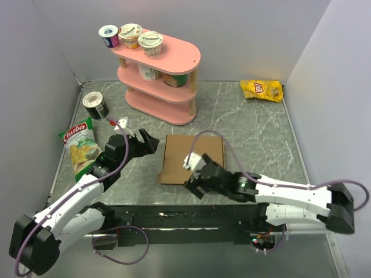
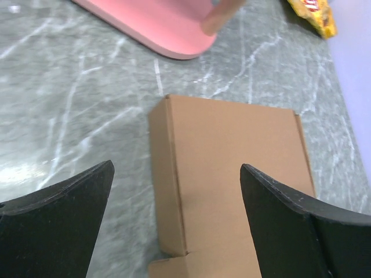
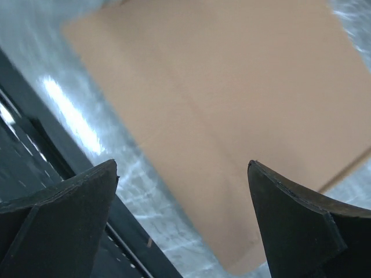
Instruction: Fold the paper box
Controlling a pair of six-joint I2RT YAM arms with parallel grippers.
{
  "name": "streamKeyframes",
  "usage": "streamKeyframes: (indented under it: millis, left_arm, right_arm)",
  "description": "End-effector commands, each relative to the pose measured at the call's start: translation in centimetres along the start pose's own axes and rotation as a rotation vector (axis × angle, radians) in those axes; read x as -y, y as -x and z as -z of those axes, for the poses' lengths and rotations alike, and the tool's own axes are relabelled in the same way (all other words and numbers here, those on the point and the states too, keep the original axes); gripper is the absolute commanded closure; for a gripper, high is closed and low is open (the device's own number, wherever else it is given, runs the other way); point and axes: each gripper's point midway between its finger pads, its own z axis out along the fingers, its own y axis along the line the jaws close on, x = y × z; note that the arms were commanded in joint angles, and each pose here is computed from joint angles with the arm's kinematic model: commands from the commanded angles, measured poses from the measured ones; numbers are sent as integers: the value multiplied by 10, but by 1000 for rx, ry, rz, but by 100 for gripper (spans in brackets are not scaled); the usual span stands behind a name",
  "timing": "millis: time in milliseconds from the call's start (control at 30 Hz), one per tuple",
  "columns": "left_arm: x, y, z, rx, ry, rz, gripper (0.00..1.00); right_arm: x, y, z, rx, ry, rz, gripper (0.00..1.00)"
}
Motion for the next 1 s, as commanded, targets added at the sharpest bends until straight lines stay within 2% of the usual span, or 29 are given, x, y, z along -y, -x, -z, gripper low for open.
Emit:
streamKeyframes:
  millis: [0,233,433,500,533,600,633,967]
  left_arm:
    - [-6,11,11,-3,18,-3,4]
    - [-11,16,16,7,16,4,4]
    - [-12,21,17,16,19,6,4]
    - [-11,23,17,21,17,3,4]
    - [-10,24,18,24,15,2,4]
    - [-11,24,18,24,17,1,4]
    - [-11,25,19,27,15,2,4]
    - [-3,38,24,52,1,-6,4]
  right_arm:
    - [-1,24,-5,39,-110,210,0]
    - [-20,10,-30,-57,-206,436,1]
    - [-14,-2,-45,-111,-407,553,5]
    - [-13,-4,-47,-123,-436,572,14]
    - [-13,-6,-49,-131,-450,587,25]
    - [-14,-7,-50,-131,-448,590,32]
    - [-14,-7,-51,-131,-451,590,38]
    - [-13,-13,-47,-164,-418,620,66]
